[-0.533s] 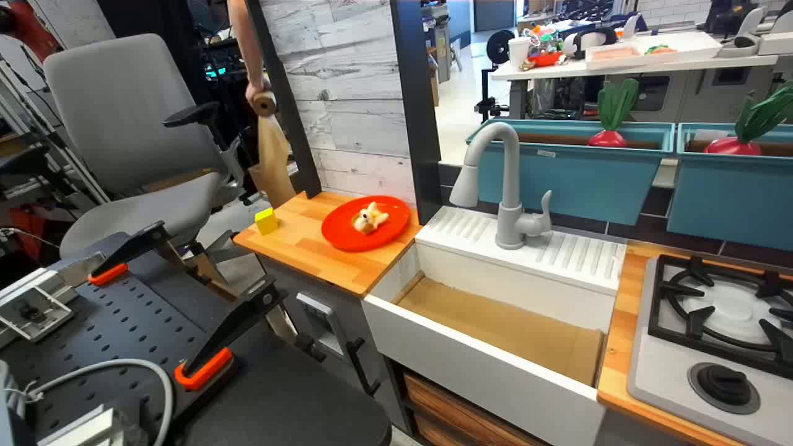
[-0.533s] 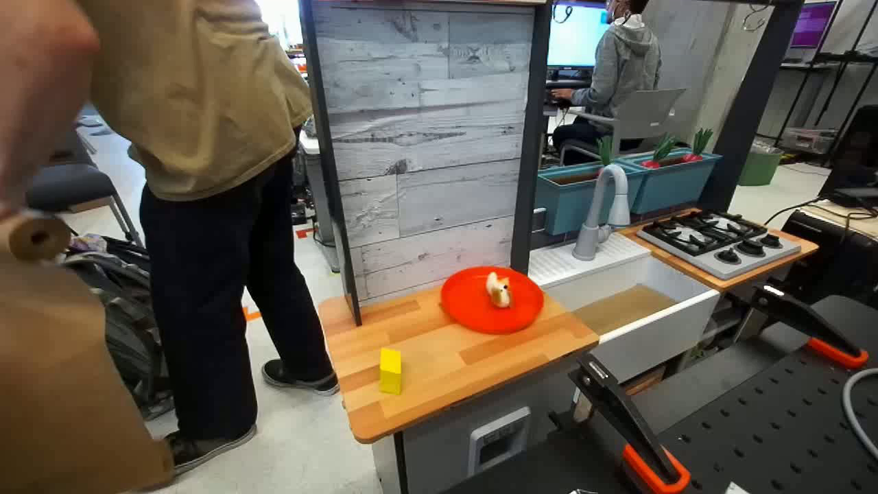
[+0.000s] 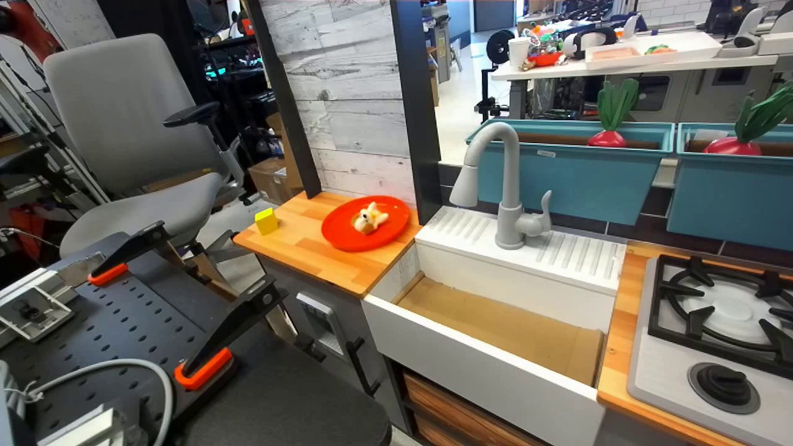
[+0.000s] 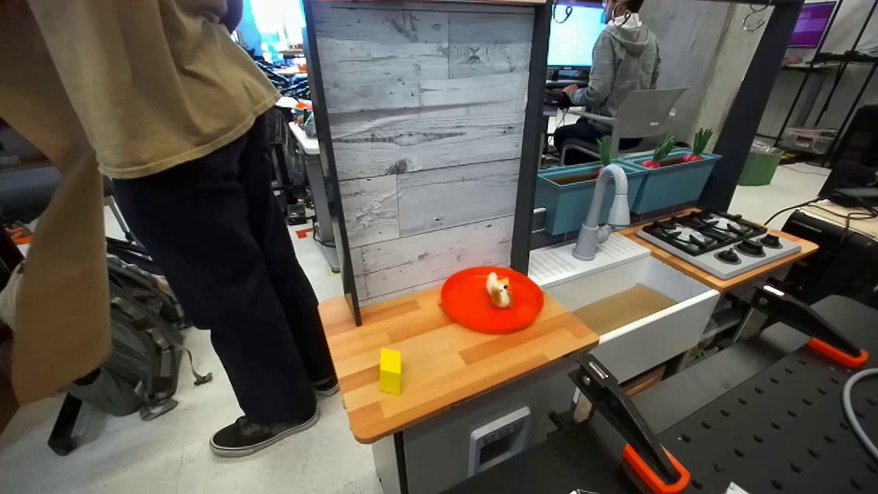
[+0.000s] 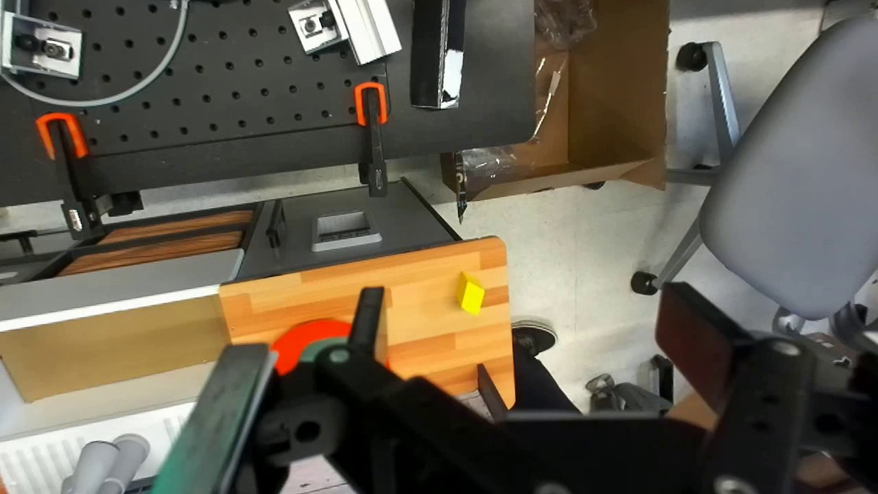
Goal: Turn the faucet to the left
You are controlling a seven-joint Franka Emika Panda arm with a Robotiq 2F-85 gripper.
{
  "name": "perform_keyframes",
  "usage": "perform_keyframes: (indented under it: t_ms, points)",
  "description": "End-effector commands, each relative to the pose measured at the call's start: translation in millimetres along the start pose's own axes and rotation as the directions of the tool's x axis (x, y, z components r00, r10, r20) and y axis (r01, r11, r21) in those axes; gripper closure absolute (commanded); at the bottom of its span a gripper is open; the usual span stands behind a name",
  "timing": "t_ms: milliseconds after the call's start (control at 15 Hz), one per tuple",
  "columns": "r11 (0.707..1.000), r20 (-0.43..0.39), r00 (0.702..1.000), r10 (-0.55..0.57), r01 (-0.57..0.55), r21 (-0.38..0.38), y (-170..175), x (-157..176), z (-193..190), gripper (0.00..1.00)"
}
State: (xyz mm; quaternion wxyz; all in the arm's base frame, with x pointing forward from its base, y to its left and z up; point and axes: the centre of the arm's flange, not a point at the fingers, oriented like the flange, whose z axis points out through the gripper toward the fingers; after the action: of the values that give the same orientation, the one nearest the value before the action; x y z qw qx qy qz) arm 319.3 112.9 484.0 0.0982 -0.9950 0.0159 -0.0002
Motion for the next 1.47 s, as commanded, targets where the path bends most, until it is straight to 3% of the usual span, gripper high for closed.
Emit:
perform_keyframes:
  t_ms: [0,267,533,1067,1400]
  points:
    - [1.0,-0.063,0.998,0.019,-0.019,-0.003,10.6,11.1,-4.2,0.0]
    - [0.997,-0.172,0.982,0.081,-0.078,0.022,38.6,44.9,-12.4,0.0]
    - [0.989,-0.259,0.954,0.15,-0.144,0.044,88.3,88.6,-7.3,0.0]
    - [0.953,-0.286,0.91,0.3,-0.297,0.055,211.7,169.3,48.8,0.0]
    - [0.929,-0.26,0.893,0.367,-0.368,0.047,276.2,220.6,92.8,0.0]
